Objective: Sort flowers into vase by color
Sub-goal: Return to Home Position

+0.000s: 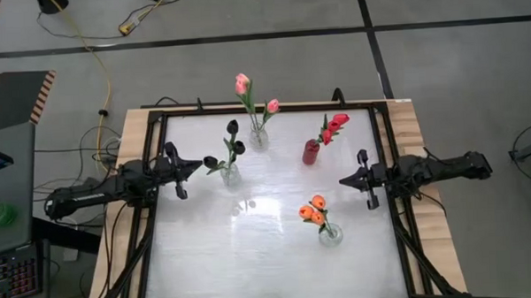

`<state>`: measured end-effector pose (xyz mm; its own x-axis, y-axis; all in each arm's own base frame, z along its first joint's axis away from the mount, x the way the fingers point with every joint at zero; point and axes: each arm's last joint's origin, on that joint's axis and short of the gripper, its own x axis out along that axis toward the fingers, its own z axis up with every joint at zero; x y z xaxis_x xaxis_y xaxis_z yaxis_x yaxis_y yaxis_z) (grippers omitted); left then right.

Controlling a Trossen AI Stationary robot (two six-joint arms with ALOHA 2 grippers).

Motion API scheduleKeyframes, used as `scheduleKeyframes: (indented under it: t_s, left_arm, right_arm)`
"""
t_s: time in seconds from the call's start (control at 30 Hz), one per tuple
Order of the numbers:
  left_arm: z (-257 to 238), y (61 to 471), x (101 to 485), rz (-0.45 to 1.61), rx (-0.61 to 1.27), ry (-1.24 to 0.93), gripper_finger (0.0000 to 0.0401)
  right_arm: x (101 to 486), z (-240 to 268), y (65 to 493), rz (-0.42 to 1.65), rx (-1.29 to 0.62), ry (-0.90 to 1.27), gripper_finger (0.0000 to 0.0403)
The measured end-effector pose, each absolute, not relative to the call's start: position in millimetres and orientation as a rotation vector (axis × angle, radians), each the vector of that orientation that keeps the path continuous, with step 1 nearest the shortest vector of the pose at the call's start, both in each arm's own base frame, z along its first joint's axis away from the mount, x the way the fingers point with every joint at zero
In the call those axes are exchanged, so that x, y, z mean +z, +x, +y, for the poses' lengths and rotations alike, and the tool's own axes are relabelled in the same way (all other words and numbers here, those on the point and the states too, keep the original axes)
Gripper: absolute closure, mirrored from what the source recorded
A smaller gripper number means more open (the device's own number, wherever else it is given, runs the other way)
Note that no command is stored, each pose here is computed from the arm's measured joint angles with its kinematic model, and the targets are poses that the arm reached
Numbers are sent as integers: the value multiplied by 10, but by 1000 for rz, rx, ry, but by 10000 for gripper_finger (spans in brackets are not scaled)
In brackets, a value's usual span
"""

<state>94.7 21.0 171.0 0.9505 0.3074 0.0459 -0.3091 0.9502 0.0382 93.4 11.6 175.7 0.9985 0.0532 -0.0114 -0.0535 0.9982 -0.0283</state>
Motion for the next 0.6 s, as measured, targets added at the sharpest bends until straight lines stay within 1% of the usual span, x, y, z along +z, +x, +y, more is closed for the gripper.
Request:
scheduleKeyframes:
  t_s: [0.13,0.6]
  left_arm:
    - [210,947,1706,-34,315,57,401]
    - [204,953,1701,-22,291,94,401]
  right_arm:
    - [1706,125,961,-38,70,-22,379]
    - [1693,127,963,-26,76,-24,376]
